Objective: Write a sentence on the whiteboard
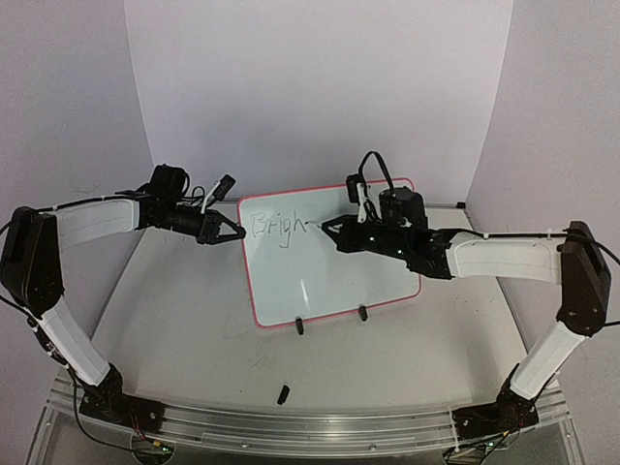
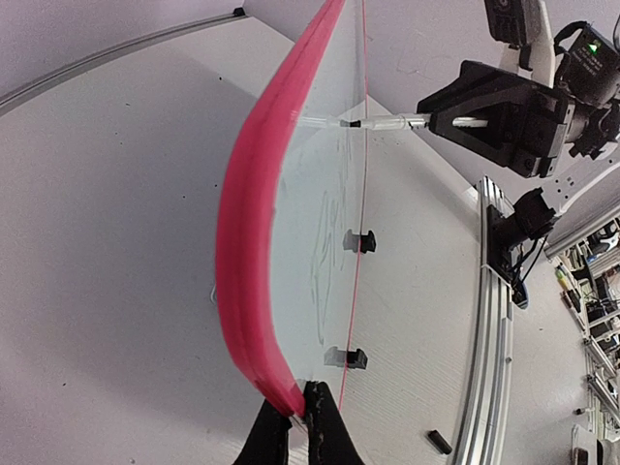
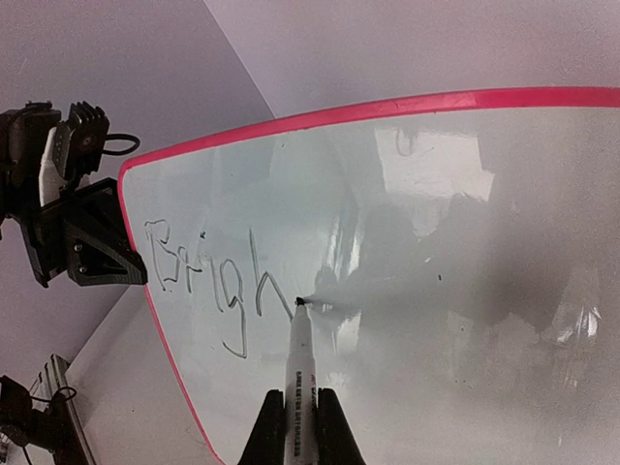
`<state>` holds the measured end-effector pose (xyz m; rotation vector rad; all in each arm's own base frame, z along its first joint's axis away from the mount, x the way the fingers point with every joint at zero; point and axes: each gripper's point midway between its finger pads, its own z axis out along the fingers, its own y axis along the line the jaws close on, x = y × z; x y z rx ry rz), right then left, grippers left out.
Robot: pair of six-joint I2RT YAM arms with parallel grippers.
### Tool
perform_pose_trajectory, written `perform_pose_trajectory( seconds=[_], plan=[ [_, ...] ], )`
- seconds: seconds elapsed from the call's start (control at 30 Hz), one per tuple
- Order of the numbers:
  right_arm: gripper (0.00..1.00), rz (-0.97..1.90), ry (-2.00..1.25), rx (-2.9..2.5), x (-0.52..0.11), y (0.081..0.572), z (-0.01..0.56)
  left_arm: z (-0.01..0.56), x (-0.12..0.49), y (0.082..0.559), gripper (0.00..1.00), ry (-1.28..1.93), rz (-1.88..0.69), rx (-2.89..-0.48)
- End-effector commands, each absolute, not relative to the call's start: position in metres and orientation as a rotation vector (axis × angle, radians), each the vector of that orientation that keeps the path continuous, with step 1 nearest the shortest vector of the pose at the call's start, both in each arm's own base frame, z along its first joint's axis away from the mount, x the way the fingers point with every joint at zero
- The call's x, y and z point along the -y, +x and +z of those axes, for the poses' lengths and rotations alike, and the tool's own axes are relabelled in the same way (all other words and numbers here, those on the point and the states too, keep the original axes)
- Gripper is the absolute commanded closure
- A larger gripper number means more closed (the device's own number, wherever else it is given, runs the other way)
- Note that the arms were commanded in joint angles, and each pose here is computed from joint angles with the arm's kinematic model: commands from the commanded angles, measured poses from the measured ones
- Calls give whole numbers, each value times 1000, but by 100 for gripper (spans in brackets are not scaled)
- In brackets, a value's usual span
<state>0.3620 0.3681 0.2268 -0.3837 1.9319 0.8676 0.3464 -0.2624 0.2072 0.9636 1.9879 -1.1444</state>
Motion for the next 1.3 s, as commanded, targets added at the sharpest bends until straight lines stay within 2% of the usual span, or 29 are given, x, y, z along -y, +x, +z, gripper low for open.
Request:
perform_pose_trajectory(
  seconds=[0.0,0.27,0.6,1.0,1.27],
  plan=[
    [100,767,-241,-1888,-345,378,240,213,265,351,100,1048,-1036,-1923],
    [100,754,-233,-1878,-338,374,244,211,265,352,100,1049,-1036,-1927],
    [100,887,-366,-1768,-358,359,280,210,265,352,100,1050,-1036,-1929],
    [100,800,-321,-1813,-363,384,266,210,265,352,100,1051,-1036,-1929],
    [100,767,-304,-1871,-356,382,248,210,265,352,100,1050,-1037,-1931]
  ],
)
